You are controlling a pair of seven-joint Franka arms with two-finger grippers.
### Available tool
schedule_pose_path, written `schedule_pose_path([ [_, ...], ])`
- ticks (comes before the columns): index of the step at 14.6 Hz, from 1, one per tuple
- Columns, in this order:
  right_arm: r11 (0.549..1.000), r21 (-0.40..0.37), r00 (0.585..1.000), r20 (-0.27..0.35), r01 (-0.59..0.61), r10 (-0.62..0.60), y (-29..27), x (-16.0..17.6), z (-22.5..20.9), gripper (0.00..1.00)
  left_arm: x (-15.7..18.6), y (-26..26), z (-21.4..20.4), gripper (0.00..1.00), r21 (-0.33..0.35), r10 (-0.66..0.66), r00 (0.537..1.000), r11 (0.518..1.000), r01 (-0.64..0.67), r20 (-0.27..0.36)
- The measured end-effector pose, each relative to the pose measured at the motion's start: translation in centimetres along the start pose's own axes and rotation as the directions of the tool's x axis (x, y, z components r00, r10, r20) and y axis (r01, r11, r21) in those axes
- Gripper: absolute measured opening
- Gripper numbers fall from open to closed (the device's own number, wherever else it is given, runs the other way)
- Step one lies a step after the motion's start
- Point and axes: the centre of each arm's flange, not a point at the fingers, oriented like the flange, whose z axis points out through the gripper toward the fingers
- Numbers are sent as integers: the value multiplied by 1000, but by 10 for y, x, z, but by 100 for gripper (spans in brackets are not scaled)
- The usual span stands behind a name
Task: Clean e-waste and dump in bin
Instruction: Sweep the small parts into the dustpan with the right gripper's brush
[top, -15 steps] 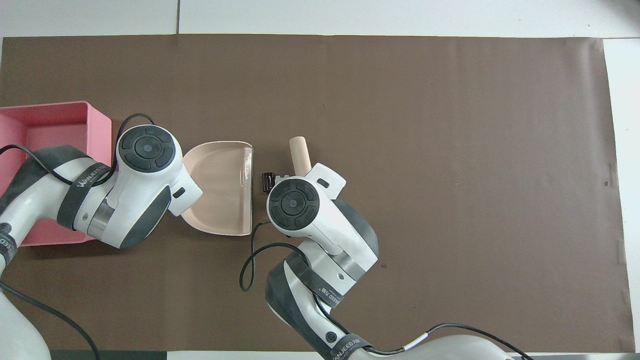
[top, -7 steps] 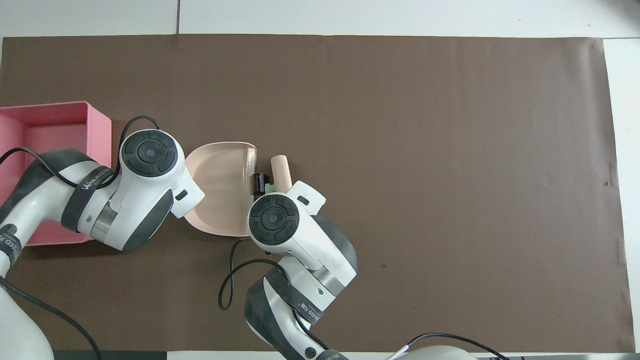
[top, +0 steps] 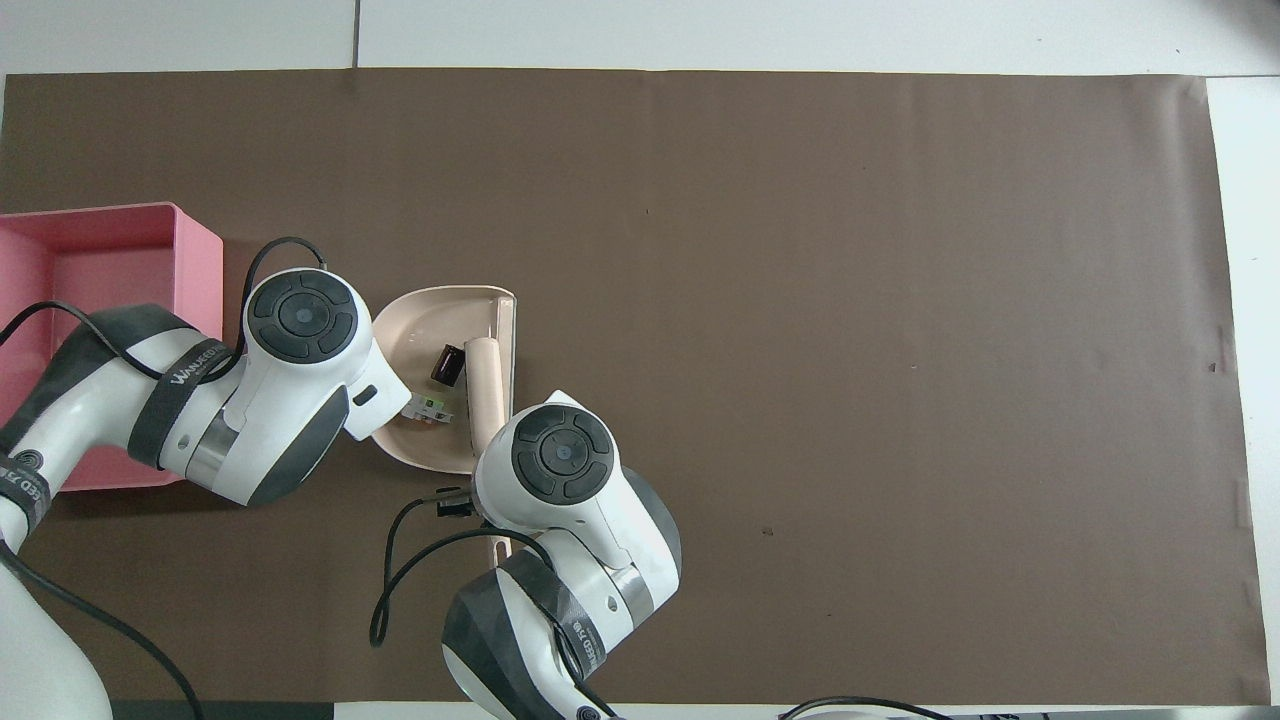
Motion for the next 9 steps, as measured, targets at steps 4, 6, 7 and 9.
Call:
schedule_pose_path([
  [4, 1000, 17, 1000, -20, 4, -3, -6, 2, -1, 26, 1, -1, 0, 33, 18, 3, 1000, 1000, -3, -10],
  [6, 1000, 20, 1000, -22, 5, -4, -7, 2, -2, 26, 2, -3, -1, 33, 39, 5, 1000, 999, -4, -21],
  [7, 1000, 20, 1000, -22, 5, -5, -7, 2, -2, 26, 2, -4, -1, 33, 43, 4, 1000, 999, -3, -24],
  [9, 1000, 17, 1000, -17, 5, -5, -7, 2, -2, 26, -4, -6, 1, 33, 51, -4, 999, 999, 6, -35],
])
